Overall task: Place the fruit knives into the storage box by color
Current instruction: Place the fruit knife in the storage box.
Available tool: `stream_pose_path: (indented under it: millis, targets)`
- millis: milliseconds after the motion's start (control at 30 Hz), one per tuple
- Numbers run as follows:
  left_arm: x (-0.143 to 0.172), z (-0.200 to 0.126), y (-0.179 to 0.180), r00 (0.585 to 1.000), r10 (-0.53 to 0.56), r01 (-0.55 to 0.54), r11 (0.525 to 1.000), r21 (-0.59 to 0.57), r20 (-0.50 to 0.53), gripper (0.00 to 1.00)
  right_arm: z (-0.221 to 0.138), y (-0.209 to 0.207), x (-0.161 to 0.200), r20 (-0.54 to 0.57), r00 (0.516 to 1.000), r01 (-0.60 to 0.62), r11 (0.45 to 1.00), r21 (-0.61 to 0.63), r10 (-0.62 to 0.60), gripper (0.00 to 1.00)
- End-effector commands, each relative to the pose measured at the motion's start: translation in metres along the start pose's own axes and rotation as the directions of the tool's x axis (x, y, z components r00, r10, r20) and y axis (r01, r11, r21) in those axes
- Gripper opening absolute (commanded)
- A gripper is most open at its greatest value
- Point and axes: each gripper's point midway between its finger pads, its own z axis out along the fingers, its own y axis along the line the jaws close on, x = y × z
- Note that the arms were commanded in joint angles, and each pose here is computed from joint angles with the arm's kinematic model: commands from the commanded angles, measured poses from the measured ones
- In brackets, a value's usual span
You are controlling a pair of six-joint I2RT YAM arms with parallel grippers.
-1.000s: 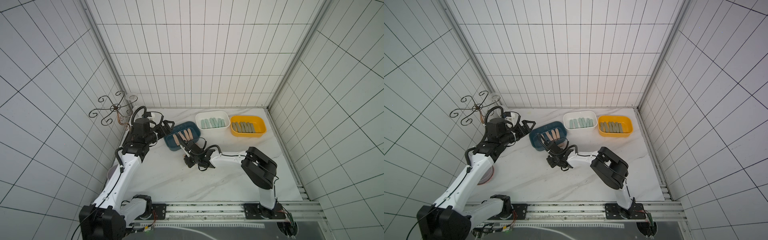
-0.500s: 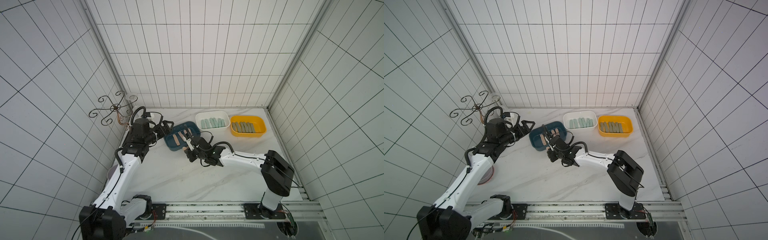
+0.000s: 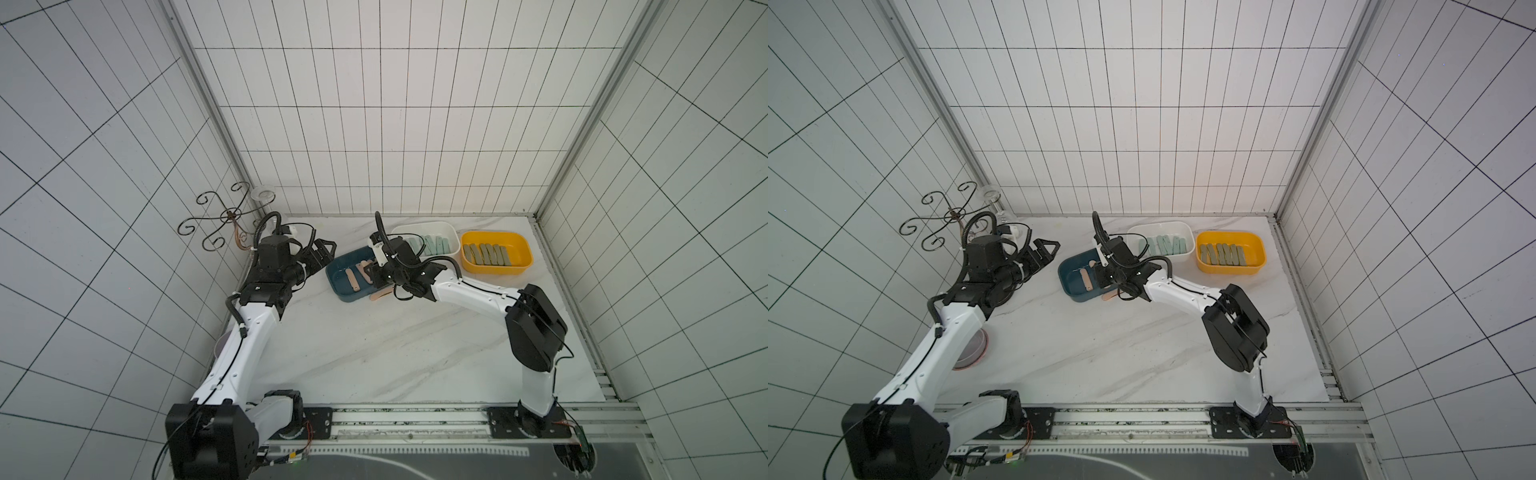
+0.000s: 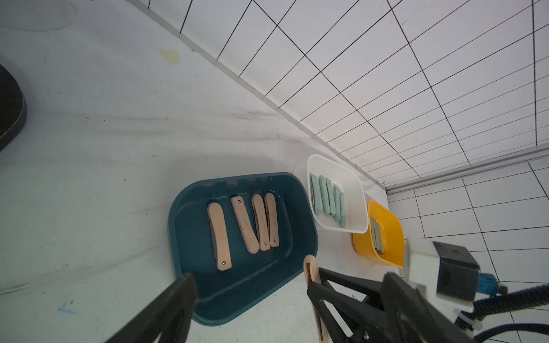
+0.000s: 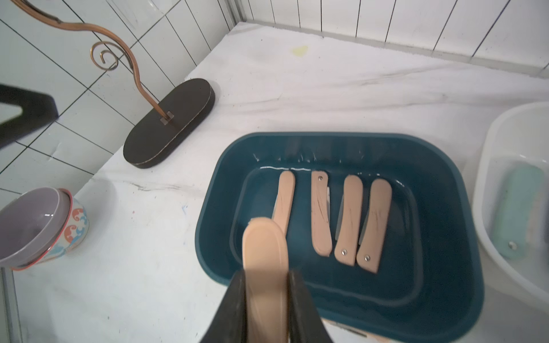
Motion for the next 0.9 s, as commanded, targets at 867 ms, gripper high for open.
stream_pose_path:
  millis: [867]
  targets:
    - [-0.026,0.01,-0.008,0.999,0.028,-0.03,0.999,0.03,0.045,0.97,0.115,0.016,-0.026,0.058,0.985,-0.154,0.979,-0.136,0.163,0.24]
